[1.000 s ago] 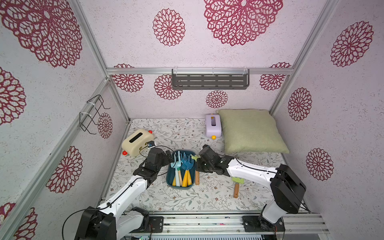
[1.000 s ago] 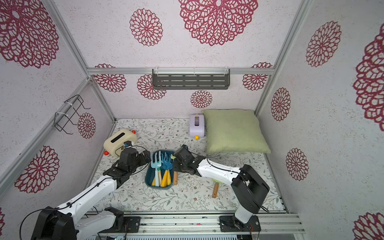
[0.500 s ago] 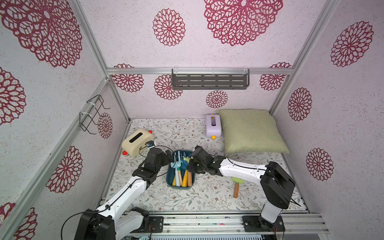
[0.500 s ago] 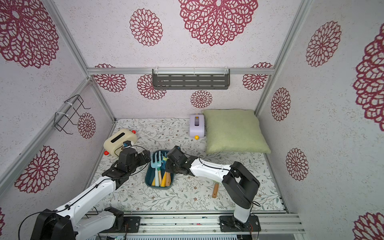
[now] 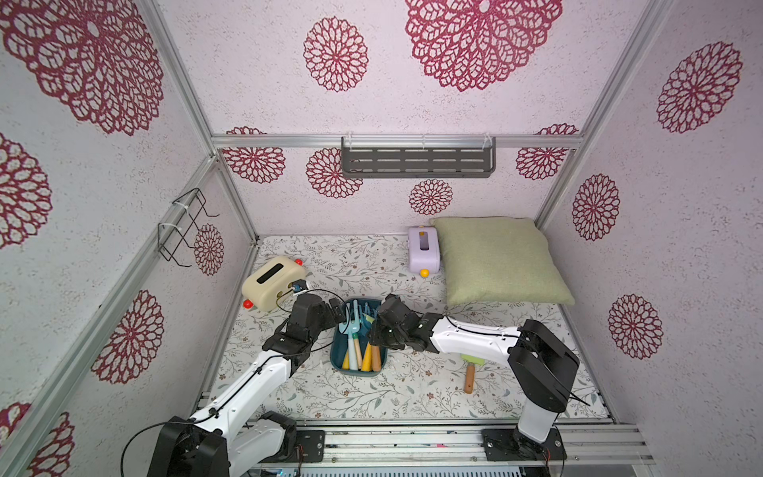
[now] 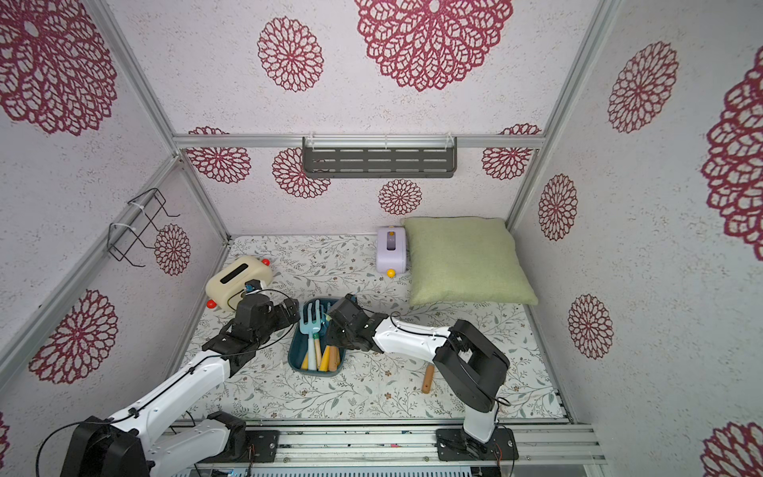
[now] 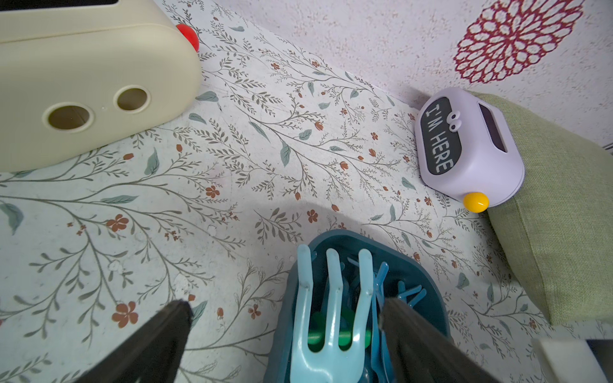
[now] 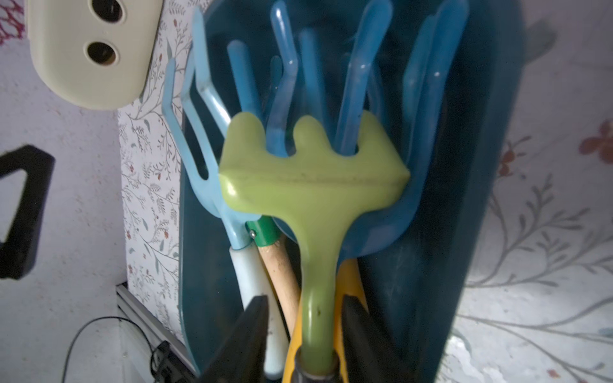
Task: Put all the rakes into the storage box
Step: Place the rake in the storage box, then pick up the rake at the center of the board.
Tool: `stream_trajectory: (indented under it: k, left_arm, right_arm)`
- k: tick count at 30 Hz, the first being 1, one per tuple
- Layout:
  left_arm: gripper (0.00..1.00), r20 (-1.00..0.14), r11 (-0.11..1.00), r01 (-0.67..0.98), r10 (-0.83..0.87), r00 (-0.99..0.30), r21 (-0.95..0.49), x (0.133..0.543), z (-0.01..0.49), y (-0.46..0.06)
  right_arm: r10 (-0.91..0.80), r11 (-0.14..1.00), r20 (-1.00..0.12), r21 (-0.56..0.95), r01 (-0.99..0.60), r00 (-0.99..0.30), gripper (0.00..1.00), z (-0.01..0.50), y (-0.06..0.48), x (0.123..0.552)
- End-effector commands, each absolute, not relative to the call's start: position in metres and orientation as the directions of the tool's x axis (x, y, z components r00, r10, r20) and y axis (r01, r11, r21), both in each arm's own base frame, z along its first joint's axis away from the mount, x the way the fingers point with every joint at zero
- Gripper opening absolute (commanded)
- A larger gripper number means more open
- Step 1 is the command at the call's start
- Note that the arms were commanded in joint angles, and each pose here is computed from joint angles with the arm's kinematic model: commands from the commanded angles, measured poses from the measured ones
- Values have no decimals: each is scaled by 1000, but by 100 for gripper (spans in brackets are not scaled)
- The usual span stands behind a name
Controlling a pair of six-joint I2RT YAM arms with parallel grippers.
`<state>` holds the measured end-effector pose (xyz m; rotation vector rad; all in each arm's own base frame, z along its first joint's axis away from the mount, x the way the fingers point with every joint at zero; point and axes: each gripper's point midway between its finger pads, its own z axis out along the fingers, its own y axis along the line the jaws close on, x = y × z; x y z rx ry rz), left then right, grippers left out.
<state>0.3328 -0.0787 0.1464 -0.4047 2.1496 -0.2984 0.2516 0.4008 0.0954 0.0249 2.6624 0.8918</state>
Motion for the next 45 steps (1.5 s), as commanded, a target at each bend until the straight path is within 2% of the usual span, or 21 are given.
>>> stream_trajectory:
  k: [1, 13, 16, 17, 19, 21, 22, 30, 35, 45]
  left_arm:
    - [97, -750, 913, -172, -402, -524, -369, 333, 150, -77]
    - [97, -747, 910, -153, -405, -527, -386, 333, 149, -81]
    - [97, -749, 909, -144, -405, -525, -391, 333, 152, -82]
    - [97, -750, 910, -141, -403, -525, -391, 333, 151, -83]
    - [97, -752, 910, -130, -400, -524, -394, 334, 152, -85]
    - [97, -752, 909, -116, -398, -525, -400, 334, 152, -87]
    - [97, -751, 909, -112, -398, -527, -403, 335, 151, -88]
    - [97, -699, 896, -84, -395, -596, -435, 341, 139, -118]
    - [97, -686, 918, -8, -302, -662, -396, 338, 146, -167]
    - [97, -649, 902, 151, -167, -742, -405, 319, 165, -271]
  right_arm:
    - [140, 791, -355, 602, -112, -924, 53, 121, 399, 257]
    - [147, 769, -422, 618, -165, -895, 54, 148, 386, 254]
    - [140, 776, -468, 599, -197, -872, 57, 157, 376, 254]
    - [137, 775, -493, 593, -217, -859, 61, 163, 372, 254]
    - [145, 773, -532, 587, -240, -834, 76, 172, 361, 253]
    - [171, 780, -567, 577, -241, -806, 97, 180, 341, 254]
    - [184, 782, -574, 577, -235, -798, 99, 182, 332, 254]
    - [316, 804, -605, 579, -131, -731, 99, 182, 234, 248]
    - [387, 815, -632, 575, -72, -671, 99, 179, 173, 242]
    - [427, 880, -646, 458, 127, -633, 99, 143, 99, 241]
